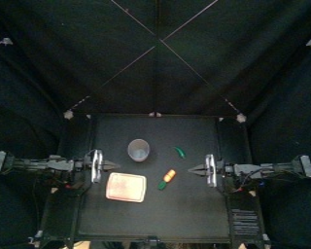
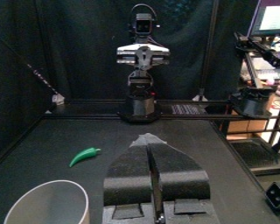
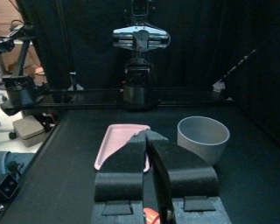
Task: Pick the carrot then place it in the grey bowl
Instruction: Pick the carrot
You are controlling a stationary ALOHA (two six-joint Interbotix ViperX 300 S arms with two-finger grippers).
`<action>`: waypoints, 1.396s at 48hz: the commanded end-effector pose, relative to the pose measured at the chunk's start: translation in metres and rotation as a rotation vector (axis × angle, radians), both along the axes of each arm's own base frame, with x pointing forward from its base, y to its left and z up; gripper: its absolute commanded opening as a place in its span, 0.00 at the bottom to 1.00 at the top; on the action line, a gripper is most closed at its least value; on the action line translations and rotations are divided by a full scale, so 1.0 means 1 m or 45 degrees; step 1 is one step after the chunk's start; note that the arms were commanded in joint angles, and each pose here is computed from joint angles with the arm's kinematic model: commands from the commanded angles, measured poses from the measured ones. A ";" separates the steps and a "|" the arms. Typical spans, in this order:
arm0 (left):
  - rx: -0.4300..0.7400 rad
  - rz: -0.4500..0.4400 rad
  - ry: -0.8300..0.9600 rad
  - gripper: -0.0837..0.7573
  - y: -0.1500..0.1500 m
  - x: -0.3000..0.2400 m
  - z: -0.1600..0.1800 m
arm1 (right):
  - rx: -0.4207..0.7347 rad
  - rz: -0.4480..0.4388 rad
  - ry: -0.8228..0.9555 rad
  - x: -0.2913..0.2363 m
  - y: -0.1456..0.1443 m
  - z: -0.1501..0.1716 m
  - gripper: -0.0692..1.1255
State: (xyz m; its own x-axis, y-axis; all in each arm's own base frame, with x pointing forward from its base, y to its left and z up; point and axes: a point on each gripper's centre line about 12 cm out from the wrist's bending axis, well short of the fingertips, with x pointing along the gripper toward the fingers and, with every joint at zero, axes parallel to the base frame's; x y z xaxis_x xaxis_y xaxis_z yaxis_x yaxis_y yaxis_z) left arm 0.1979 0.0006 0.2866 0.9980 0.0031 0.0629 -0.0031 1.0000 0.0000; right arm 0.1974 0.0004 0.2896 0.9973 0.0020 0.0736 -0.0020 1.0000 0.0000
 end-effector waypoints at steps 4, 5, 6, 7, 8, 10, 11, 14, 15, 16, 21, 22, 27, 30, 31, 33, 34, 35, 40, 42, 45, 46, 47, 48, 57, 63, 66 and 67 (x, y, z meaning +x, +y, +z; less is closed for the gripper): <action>0.008 0.091 -0.013 0.02 0.014 -0.001 0.004 | 0.011 0.006 0.082 0.016 0.001 -0.008 0.07; 0.010 0.095 -0.013 0.03 0.015 -0.001 0.004 | 0.011 0.009 0.107 0.018 0.001 -0.012 0.08; 0.010 0.097 -0.013 0.04 0.015 -0.001 0.004 | 0.013 0.013 0.137 0.022 0.002 -0.017 0.08; 0.014 0.099 -0.013 0.05 0.015 -0.001 0.004 | 0.014 0.016 0.172 0.026 0.003 -0.022 0.08; 0.016 0.098 -0.013 0.05 0.015 -0.001 0.004 | 0.014 0.020 0.205 0.029 0.004 -0.027 0.09; 0.018 0.098 -0.013 0.06 0.015 -0.002 0.004 | 0.008 0.034 0.279 0.037 0.006 -0.039 0.09; 0.018 0.100 -0.015 0.07 0.015 -0.002 0.004 | 0.005 0.042 0.311 0.042 0.008 -0.043 0.09; 0.025 0.098 -0.011 0.07 0.015 -0.002 0.004 | -0.007 0.069 0.406 0.054 0.014 -0.056 0.10; 0.026 0.096 -0.013 0.07 0.015 -0.002 0.004 | -0.014 0.083 0.445 0.060 0.017 -0.061 0.10; 0.029 0.095 -0.011 0.07 0.015 -0.002 0.004 | -0.018 0.092 0.472 0.065 0.019 -0.065 0.10; 0.029 0.095 -0.014 0.07 0.015 -0.002 0.004 | -0.039 0.122 0.585 0.085 0.026 -0.082 0.12; 0.029 0.096 -0.012 0.07 0.015 -0.002 0.004 | -0.044 0.125 0.608 0.089 0.027 -0.086 0.14; 0.029 0.094 -0.014 0.07 0.014 -0.003 0.003 | -0.053 0.128 0.706 0.105 0.029 -0.101 0.23; 0.029 0.092 -0.009 0.07 0.014 -0.003 0.002 | -0.050 0.118 0.753 0.112 0.028 -0.109 0.33; 0.029 0.092 -0.009 0.07 0.014 -0.003 0.002 | -0.048 0.117 0.768 0.113 0.028 -0.111 0.37; 0.029 0.092 -0.005 0.07 0.014 -0.003 0.001 | -0.046 0.108 0.798 0.117 0.026 -0.116 0.45; 0.029 0.090 -0.005 0.07 0.014 -0.003 0.001 | -0.045 0.106 0.808 0.119 0.026 -0.117 0.49; 0.029 0.092 -0.005 0.07 0.014 -0.003 0.001 | -0.045 0.104 0.819 0.120 0.026 -0.119 0.53; 0.029 0.089 0.003 0.07 0.014 -0.003 -0.002 | -0.041 0.087 0.863 0.123 0.021 -0.126 0.72; 0.029 0.089 0.003 0.07 0.014 -0.004 -0.002 | -0.038 0.077 0.872 0.124 0.019 -0.126 0.79; 0.029 0.089 0.005 0.07 0.014 -0.004 -0.003 | -0.030 0.060 0.884 0.125 0.015 -0.127 0.89; 0.028 0.089 0.007 0.07 0.014 -0.004 -0.003 | -0.027 0.053 0.886 0.125 0.013 -0.127 0.91; 0.028 0.089 0.007 0.07 0.014 -0.004 -0.003 | -0.023 0.046 0.887 0.125 0.011 -0.126 0.93; 0.028 0.089 0.007 0.07 0.014 -0.004 -0.003 | -0.020 0.039 0.890 0.125 0.009 -0.127 0.95; 0.028 0.089 0.007 0.07 0.014 -0.004 -0.003 | -0.010 -0.021 0.944 0.122 -0.007 -0.135 0.93; 0.028 0.089 0.007 0.07 0.014 -0.004 -0.004 | -0.006 -0.046 0.995 0.121 -0.015 -0.143 0.93; 0.028 0.089 0.009 0.07 0.014 -0.004 -0.004 | -0.004 -0.052 1.022 0.120 -0.017 -0.147 0.93; 0.028 0.089 0.011 0.07 0.014 -0.004 -0.005 | 0.000 -0.057 1.034 0.120 -0.018 -0.149 0.93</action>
